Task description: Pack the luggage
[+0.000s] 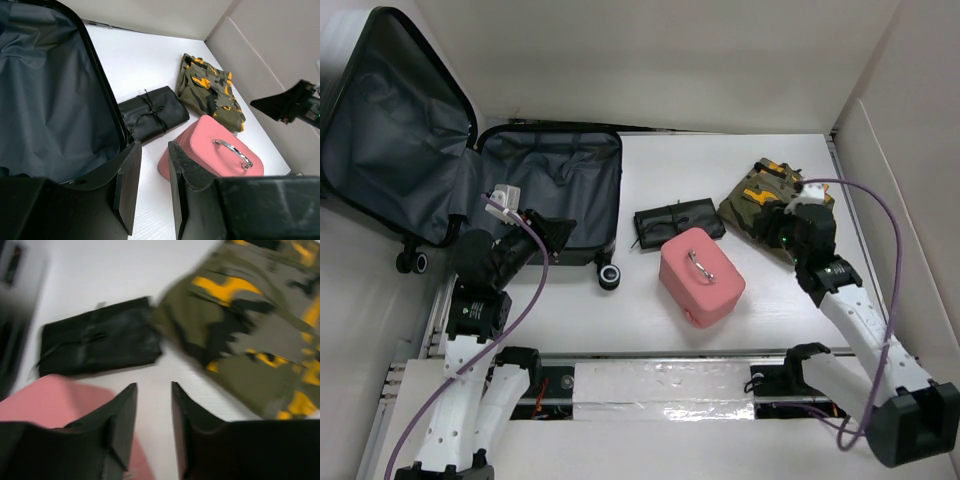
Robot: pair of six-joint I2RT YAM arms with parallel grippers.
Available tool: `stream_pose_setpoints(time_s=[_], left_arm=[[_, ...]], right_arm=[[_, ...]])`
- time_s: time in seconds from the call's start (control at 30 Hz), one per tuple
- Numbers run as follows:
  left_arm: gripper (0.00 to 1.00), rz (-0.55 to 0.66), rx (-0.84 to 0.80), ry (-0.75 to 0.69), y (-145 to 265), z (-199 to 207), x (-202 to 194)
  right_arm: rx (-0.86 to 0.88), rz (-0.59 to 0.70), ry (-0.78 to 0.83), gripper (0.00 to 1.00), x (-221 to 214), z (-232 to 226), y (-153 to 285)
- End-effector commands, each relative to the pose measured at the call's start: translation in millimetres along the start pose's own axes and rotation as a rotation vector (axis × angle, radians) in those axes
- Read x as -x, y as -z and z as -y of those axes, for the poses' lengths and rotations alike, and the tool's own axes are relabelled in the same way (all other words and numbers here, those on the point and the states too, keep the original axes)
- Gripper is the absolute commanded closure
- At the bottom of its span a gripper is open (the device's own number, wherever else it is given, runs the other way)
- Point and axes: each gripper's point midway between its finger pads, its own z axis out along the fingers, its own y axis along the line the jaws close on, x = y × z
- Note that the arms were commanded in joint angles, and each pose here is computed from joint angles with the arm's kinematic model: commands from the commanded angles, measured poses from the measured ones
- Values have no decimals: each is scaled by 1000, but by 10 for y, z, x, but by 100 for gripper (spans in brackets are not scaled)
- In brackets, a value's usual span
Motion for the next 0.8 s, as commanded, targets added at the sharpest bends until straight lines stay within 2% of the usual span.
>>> stream_pose_setpoints(time_s=[0.0, 0.03, 0.1, 0.17, 0.2, 0.27, 0.33, 0.4, 0.43, 0.53, 0.6, 0.77], left_arm=[[74, 41, -53, -36, 12, 151, 160], [74, 42, -51, -39, 13, 147, 158], [73, 39, -48, -38, 14, 139, 150], [72, 38, -49, -40, 10, 140, 149], [72, 36, -50, -39, 4, 138, 147], [72, 38, -51, -40, 2, 140, 153], [72, 30, -49, -36, -11, 126, 134], [72, 28, -57, -33, -16, 140, 135], [71, 26, -57, -34, -19, 139, 131], [71, 26, -55, -31, -22, 131, 124], [71, 25, -57, -28, -22, 135, 122], [71, 28, -55, -32, -14, 132, 123]], right_arm=[[14, 72, -134, 55, 94, 287, -150], [99, 48, -133, 48, 38, 207, -169], [150, 26, -92, 46, 10, 141, -187], [251, 17, -17, 42, -4, -180, -121], [288, 33, 42, 42, 76, -306, -55], [342, 25, 101, 51, 70, -513, 164], [412, 14, 165, 51, 62, -764, 426], [484, -11, 198, 47, -31, -970, 595], [501, -30, 209, 42, -79, -1014, 659], [592, -94, 259, 38, -265, -1258, 806], [606, -135, 292, 37, -356, -1367, 791], [475, -186, 367, 38, -466, -1364, 640]])
